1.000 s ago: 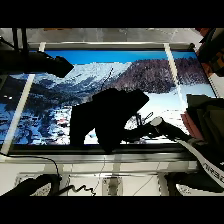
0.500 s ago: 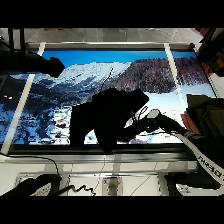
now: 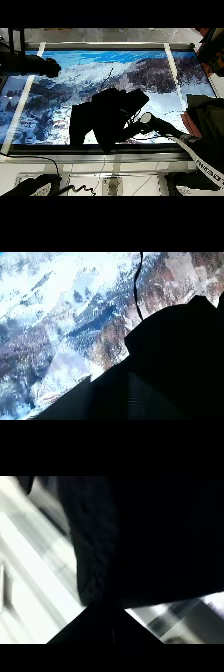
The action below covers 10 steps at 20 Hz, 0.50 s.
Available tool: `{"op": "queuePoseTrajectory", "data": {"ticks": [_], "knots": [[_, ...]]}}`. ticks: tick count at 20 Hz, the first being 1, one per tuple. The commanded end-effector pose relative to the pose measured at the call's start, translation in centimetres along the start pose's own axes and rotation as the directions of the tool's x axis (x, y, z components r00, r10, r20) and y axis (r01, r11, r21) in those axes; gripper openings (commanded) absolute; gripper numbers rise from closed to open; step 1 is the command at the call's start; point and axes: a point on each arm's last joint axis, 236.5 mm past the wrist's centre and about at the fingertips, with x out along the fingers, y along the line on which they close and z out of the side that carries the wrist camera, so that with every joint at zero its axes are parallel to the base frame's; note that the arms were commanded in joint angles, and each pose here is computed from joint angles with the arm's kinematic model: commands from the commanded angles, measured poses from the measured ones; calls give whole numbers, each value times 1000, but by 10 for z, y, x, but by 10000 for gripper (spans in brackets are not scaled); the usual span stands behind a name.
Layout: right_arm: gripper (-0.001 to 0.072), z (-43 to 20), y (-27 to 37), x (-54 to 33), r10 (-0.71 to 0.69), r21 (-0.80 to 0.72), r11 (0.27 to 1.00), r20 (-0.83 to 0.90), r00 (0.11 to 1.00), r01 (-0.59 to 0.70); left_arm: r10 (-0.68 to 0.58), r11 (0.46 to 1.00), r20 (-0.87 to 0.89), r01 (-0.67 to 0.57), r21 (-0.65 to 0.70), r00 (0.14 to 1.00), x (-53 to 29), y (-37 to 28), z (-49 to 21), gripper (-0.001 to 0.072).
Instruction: Fold the clothes and pants, and hang the long-sleeved shirts on hangers.
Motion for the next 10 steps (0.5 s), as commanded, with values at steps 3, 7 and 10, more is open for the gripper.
{"op": "queuePoseTrajectory", "data": {"ticks": [3,7,10], "knots": [[20,46,-1,-23,-60,-91,993,126,990,72,111,993,-248,-119,-17,962,1,37,-65,11],[20,68,13,-37,-51,-133,988,180,982,76,29,995,-484,-72,-71,875,7,24,-152,11],[20,71,13,-38,-53,-137,987,188,981,80,-66,985,-511,-25,-171,857,4,-9,-209,11]]}}
